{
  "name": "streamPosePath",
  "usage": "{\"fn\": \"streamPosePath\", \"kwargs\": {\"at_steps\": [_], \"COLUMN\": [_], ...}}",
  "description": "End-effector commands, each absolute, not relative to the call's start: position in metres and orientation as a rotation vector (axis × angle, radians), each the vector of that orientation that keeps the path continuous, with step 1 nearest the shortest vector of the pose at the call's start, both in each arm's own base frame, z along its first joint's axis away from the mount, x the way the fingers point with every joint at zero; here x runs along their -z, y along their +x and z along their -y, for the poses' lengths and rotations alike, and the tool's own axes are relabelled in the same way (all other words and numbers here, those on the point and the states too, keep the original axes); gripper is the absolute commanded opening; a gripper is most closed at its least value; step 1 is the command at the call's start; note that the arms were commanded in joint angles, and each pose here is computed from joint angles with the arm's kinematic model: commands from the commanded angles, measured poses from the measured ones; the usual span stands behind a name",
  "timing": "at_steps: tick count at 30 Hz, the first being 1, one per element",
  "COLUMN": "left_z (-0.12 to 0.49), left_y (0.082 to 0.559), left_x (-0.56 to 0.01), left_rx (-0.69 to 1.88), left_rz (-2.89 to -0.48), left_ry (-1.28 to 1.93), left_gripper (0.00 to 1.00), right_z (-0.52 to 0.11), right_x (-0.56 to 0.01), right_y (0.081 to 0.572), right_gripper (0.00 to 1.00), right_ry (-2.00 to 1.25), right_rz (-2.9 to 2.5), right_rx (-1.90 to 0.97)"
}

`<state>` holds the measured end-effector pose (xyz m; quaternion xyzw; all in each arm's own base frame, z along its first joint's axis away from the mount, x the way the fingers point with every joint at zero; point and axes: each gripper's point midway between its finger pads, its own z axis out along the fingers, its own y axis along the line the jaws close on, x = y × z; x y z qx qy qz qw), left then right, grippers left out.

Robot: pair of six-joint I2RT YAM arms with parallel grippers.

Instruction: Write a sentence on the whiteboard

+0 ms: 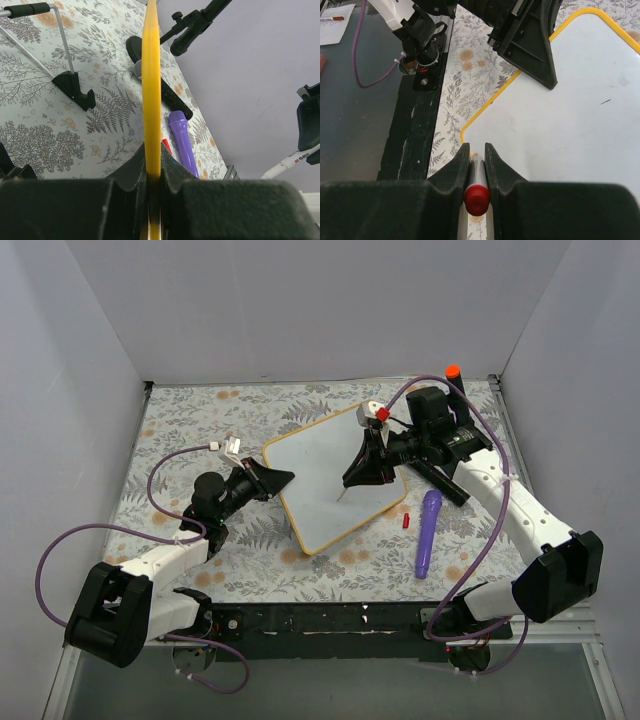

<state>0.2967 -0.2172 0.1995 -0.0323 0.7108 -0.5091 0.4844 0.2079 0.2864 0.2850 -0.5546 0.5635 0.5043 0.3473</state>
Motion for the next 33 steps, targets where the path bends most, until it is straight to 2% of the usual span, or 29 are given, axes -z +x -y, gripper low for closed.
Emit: {"fn": "streamPosePath", "kwargs": {"at_steps": [1, 20, 33], "left_z": [0.215, 0.213, 0.205], "left_y": [0.296, 0.292, 0.298], "left_x": [-0.246, -0.248, -0.256], "left_rx": [1.264, 1.271, 1.236], "left_rz": [-1.551, -1.540, -1.522], "left_ry": [-0.041, -0.052, -0.111], "left_gripper": [0.00, 0.00, 0.00], "right_z": [-0.286, -0.283, -0.309], "right_x": [-0.294, -0.296, -0.323], "right_y": [0.207, 0.220, 0.242], "right_gripper": [0.01, 0.01, 0.01], "right_ry": [-1.449, -1.487, -1.499], "right_rz": [-1.416, -1.407, -1.348], "right_rx": [-1.273, -1.139, -1.067]}}
